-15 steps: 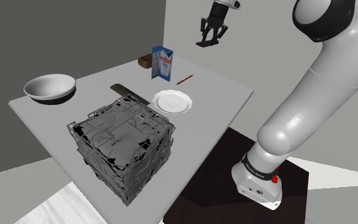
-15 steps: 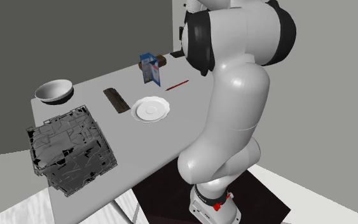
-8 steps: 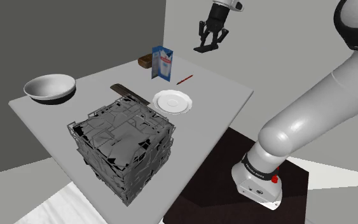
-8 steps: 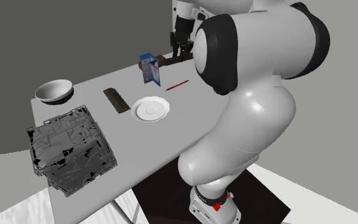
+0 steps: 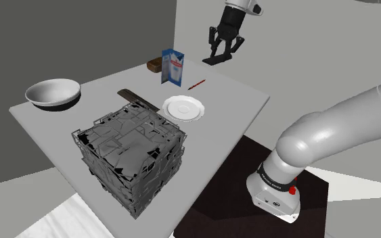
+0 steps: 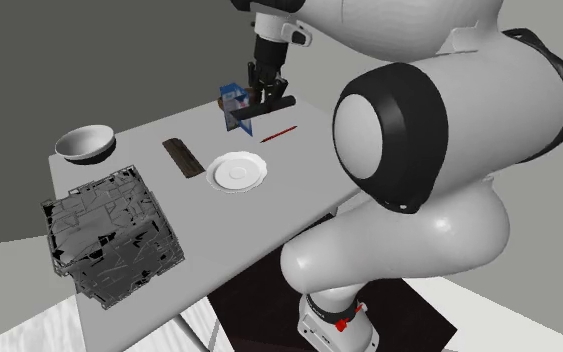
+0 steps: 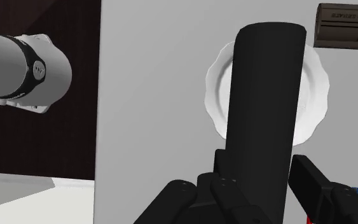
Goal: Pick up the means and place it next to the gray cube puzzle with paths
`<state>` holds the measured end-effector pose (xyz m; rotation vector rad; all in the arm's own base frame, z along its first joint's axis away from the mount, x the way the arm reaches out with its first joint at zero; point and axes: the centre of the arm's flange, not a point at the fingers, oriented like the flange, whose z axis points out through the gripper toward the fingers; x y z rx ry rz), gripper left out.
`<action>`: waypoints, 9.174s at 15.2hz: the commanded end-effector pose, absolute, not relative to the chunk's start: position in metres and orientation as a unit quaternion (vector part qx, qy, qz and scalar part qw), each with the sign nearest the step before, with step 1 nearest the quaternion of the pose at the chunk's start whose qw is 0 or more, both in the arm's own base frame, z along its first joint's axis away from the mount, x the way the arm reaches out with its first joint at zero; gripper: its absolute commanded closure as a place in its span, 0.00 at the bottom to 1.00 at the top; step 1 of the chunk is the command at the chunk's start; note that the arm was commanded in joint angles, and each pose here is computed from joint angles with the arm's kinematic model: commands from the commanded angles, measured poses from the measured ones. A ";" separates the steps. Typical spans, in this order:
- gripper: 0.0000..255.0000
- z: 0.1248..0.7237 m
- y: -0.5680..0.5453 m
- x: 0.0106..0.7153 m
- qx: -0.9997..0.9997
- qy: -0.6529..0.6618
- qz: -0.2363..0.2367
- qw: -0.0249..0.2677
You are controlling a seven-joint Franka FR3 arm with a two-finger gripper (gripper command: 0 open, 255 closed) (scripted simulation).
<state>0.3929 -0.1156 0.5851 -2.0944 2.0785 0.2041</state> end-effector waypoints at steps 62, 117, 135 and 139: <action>1.00 0.419 0.269 0.206 -0.705 0.700 0.069 0.091; 1.00 0.373 0.333 0.201 -0.684 0.729 -0.026 0.031; 1.00 0.468 0.333 0.201 -0.684 0.729 -0.026 0.031; 1.00 0.489 0.333 0.201 -0.684 0.729 -0.026 0.031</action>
